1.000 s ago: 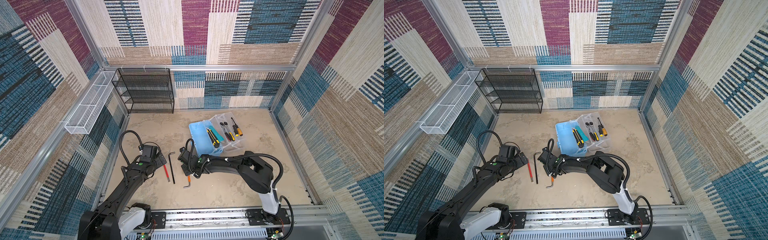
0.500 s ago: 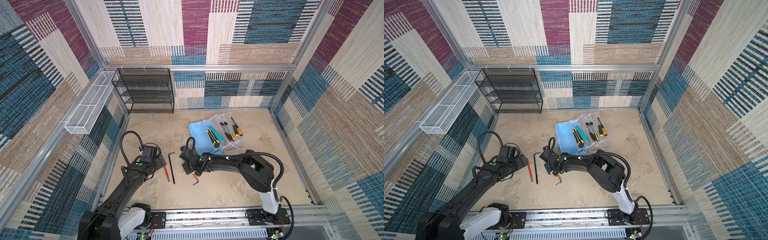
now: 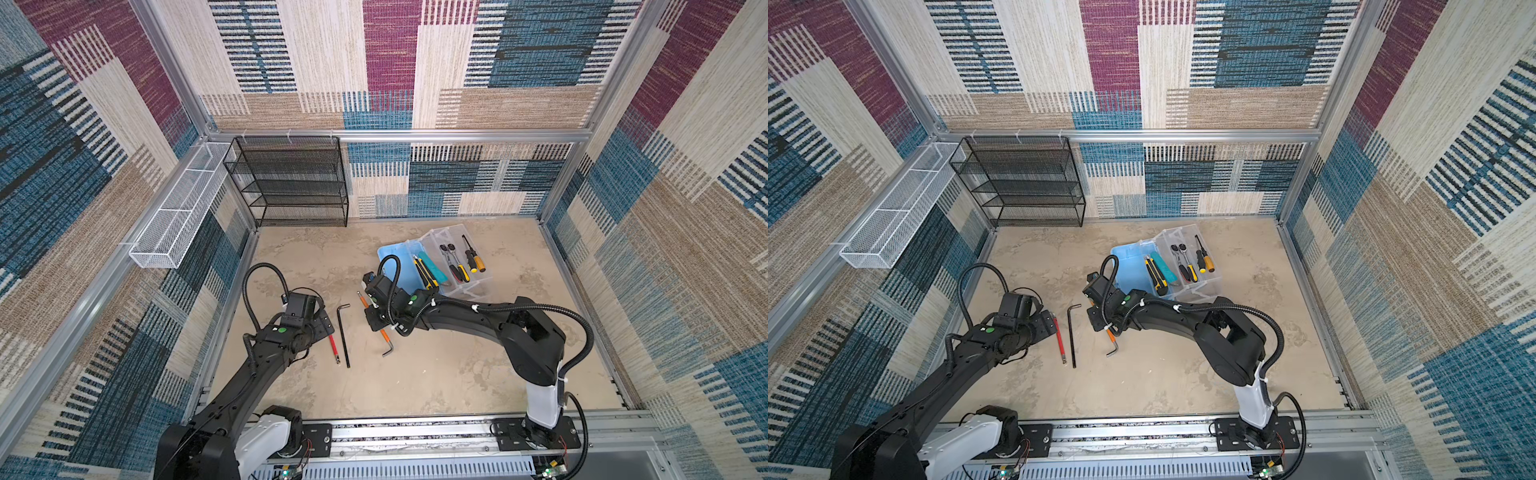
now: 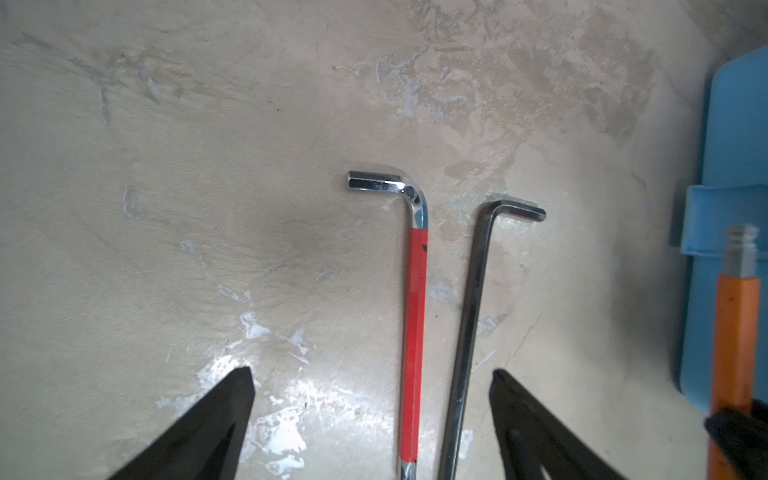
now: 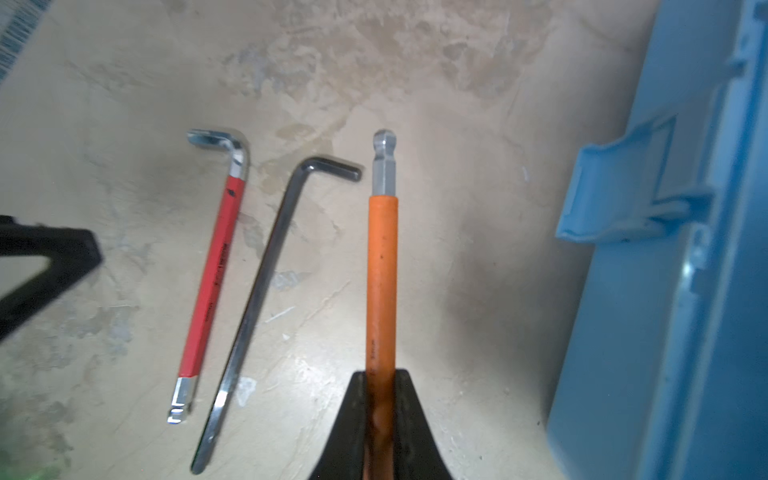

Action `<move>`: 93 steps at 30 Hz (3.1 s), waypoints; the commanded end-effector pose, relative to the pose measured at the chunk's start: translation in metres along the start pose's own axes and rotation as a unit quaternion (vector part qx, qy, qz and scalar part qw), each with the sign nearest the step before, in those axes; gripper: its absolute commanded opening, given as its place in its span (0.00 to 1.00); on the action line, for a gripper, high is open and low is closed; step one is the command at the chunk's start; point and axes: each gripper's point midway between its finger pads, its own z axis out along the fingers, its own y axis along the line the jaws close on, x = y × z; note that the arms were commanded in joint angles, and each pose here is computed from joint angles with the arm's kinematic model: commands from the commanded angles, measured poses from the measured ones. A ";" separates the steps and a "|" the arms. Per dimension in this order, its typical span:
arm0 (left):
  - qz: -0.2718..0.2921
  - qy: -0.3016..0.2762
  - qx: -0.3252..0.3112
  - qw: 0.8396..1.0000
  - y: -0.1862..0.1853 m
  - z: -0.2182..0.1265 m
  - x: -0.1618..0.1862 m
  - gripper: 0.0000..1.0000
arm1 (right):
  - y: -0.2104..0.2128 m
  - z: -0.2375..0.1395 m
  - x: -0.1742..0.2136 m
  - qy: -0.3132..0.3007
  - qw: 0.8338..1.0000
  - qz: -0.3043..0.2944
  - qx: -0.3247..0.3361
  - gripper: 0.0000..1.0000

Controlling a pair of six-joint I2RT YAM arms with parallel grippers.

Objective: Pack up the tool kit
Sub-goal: 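Close the right gripper on the orange hex driver and lift it, then lower the orange hex driver into the blue box and open right gripper, then grasp the black hex key with the left gripper while right withdraws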

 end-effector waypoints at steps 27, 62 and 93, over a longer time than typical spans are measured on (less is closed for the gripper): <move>0.089 0.051 0.037 0.994 -0.054 0.015 0.029 0.84 | -0.140 -0.010 -0.093 -0.089 0.989 0.035 0.116 0.08; 0.119 0.086 0.033 0.989 -0.067 0.032 0.044 0.55 | -0.148 0.008 -0.093 -0.072 0.989 0.053 0.115 0.43; 0.150 0.119 -0.023 0.981 -0.062 0.055 0.054 0.32 | -0.174 -0.107 -0.107 -0.229 0.952 0.051 0.195 0.78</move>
